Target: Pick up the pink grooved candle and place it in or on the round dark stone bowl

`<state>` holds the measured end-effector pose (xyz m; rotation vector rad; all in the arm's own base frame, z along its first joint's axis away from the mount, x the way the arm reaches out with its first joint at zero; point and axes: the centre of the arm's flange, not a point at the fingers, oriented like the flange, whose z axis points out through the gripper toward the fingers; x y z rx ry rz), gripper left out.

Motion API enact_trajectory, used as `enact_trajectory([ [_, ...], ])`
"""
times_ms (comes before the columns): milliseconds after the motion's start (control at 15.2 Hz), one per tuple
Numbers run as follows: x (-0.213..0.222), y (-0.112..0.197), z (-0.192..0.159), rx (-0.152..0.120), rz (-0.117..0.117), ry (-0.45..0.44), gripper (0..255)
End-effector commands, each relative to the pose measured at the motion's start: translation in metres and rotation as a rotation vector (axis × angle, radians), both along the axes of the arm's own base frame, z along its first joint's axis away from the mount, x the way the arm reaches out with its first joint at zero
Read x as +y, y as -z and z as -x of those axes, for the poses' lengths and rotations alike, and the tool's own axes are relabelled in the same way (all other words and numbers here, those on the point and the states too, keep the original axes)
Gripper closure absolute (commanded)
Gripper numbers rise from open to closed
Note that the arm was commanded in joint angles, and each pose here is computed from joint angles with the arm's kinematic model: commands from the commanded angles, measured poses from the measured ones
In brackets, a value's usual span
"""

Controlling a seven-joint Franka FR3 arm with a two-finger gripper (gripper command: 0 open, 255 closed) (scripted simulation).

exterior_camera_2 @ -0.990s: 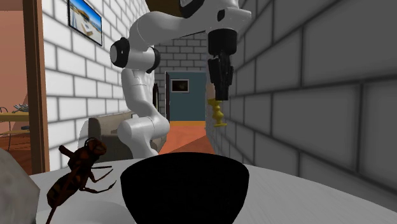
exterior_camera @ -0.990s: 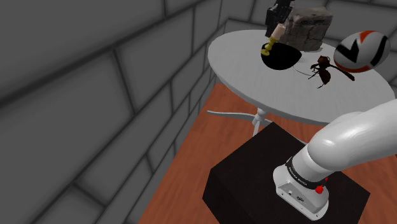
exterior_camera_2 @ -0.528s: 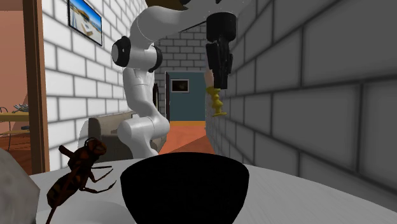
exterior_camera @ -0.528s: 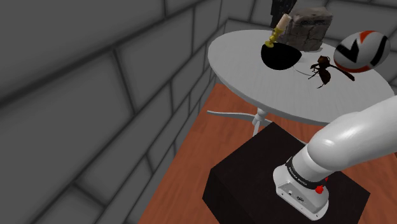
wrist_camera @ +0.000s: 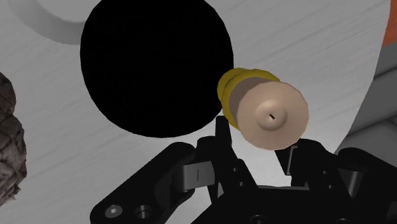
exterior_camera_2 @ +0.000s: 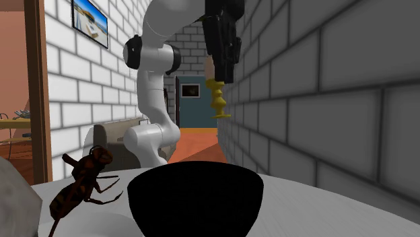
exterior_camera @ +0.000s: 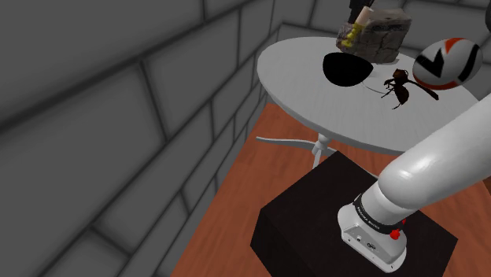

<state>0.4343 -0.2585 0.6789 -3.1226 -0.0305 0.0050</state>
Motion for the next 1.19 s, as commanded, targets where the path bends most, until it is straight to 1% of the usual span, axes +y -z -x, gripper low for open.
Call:
enact_trajectory([
  [0,-0.027,-0.001,-0.002,0.0,0.001,-0.002,255],
  [330,-0.094,-0.01,-0.013,0.0,0.001,-0.002,255],
  [1122,-0.094,0.054,-0.013,0.0,0.001,-0.002,255],
])
